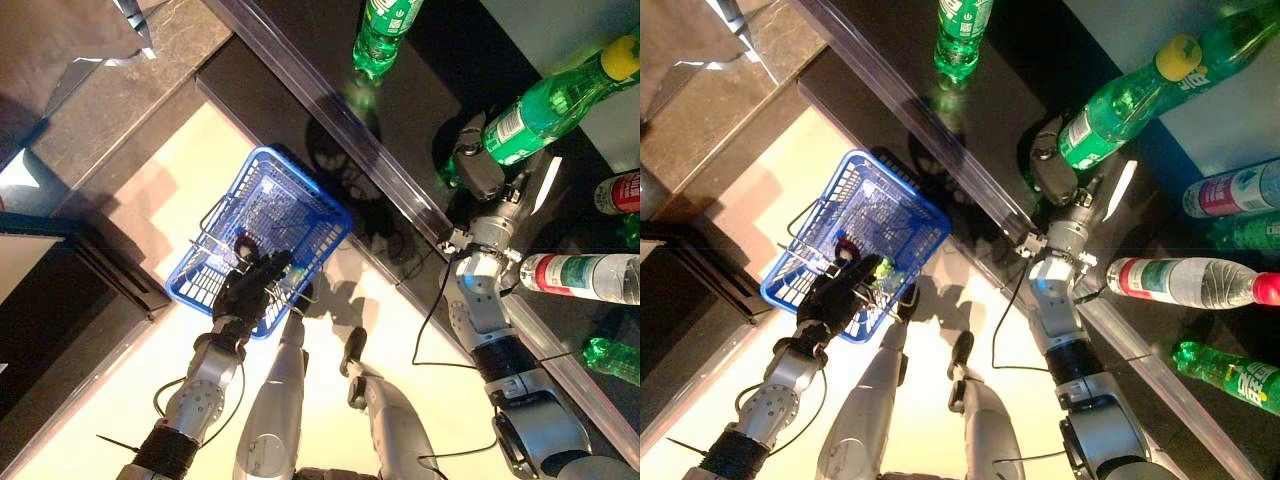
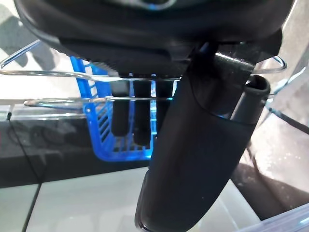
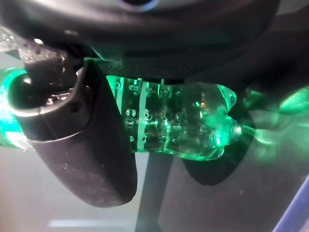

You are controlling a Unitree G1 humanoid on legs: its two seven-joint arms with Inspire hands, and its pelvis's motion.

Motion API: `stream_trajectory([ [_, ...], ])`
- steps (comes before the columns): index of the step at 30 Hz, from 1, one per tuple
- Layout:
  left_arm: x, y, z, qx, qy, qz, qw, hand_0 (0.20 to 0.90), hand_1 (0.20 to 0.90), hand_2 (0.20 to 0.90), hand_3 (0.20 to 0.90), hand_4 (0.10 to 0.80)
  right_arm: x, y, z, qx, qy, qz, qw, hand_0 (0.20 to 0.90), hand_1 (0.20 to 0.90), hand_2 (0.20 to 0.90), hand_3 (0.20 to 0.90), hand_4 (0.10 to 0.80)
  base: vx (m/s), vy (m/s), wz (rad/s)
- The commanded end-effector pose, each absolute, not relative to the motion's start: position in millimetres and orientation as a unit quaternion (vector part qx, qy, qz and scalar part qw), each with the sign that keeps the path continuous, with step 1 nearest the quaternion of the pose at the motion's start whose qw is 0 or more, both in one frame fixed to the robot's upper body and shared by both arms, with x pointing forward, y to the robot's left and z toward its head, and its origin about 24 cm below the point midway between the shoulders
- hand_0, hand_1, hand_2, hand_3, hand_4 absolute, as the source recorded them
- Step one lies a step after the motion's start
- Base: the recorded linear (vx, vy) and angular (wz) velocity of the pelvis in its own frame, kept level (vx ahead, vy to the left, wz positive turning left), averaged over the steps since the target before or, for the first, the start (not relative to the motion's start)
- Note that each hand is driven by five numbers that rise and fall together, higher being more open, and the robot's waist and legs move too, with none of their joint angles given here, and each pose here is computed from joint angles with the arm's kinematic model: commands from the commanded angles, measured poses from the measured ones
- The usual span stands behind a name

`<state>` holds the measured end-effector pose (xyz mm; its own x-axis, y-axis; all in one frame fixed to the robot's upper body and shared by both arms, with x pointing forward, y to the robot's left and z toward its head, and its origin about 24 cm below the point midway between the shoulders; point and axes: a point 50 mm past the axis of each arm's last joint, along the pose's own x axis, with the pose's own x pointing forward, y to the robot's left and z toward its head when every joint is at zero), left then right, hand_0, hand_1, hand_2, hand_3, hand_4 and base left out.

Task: Pick up the drink and place into the basket.

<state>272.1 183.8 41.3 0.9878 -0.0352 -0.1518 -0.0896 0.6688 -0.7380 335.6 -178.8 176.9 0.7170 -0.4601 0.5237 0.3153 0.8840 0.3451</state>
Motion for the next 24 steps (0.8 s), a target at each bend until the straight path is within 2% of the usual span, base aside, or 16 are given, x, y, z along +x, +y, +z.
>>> stream_trajectory([
  [1, 277.8, 147.7, 142.3, -0.453, -0.157, -0.147, 0.865, 0.300, 0.300, 0.300, 0.200, 0.100, 325.2, -189.2, 242.1, 0.105, -0.447, -0.175, 0.871, 0.300, 0.300, 0.300, 0.200, 0.100, -0.036, 0.023, -0.01],
  [11, 271.9, 147.8, 141.8, -0.455, -0.161, -0.153, 0.862, 0.300, 0.300, 0.300, 0.200, 0.100, 312.3, -181.7, 234.2, 0.091, -0.460, -0.142, 0.872, 0.300, 0.300, 0.300, 0.200, 0.100, -0.020, 0.009, -0.03],
  [24, 256.4, 154.9, 127.4, -0.455, -0.135, -0.137, 0.870, 0.300, 0.300, 0.300, 0.200, 0.100, 272.6, -149.0, 215.6, 0.065, -0.464, 0.004, 0.883, 0.300, 0.300, 0.300, 0.200, 0.100, 0.036, -0.007, 0.01],
])
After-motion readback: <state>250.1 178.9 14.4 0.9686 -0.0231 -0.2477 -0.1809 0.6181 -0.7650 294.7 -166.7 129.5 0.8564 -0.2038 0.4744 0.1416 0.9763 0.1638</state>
